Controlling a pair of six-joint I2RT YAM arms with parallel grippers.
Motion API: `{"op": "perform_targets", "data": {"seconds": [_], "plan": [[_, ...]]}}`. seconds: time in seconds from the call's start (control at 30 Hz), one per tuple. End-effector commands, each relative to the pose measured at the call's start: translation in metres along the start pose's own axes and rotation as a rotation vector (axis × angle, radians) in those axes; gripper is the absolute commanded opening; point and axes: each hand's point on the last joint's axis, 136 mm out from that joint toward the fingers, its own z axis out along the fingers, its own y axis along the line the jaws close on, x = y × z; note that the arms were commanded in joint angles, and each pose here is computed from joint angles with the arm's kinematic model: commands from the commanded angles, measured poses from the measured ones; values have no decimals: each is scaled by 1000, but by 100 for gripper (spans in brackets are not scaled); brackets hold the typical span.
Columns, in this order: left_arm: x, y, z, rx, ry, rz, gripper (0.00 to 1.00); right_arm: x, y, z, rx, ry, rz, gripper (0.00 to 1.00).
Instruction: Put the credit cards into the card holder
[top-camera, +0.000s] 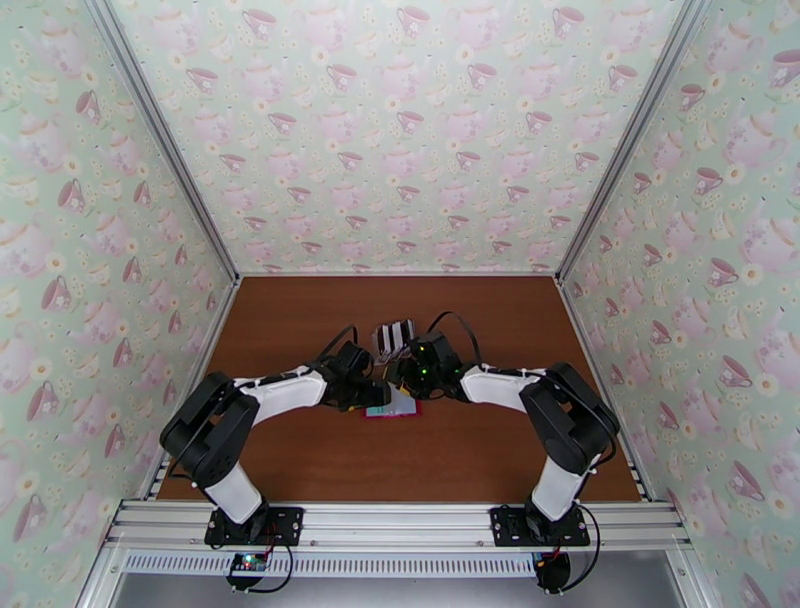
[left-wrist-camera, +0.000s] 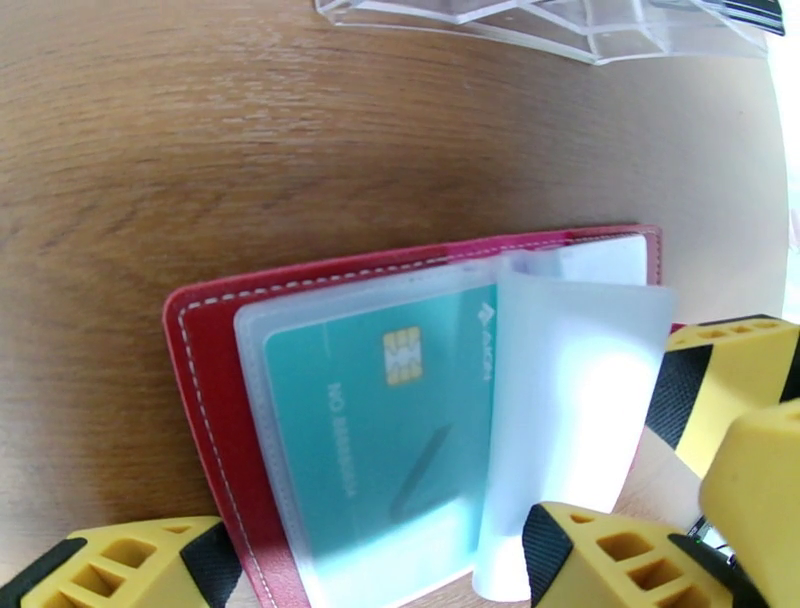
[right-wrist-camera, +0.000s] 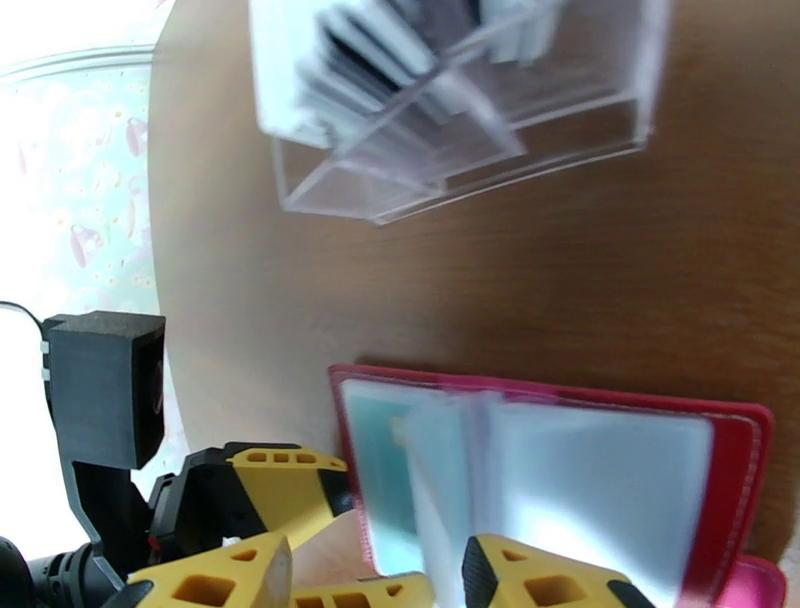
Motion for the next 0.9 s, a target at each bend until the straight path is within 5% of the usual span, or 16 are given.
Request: {"op": "perform_targets", "data": {"seconds": [0.0, 0.63, 0.87], "plan": [[40, 35, 47, -40, 102, 18, 85, 11, 15, 8, -51, 57, -7, 51], [0, 27, -33, 39, -40, -31, 86, 12, 50, 11, -144, 78, 0, 51], [6, 32, -36, 63, -52, -41, 87, 15, 35, 26, -126, 96, 29, 51]]}}
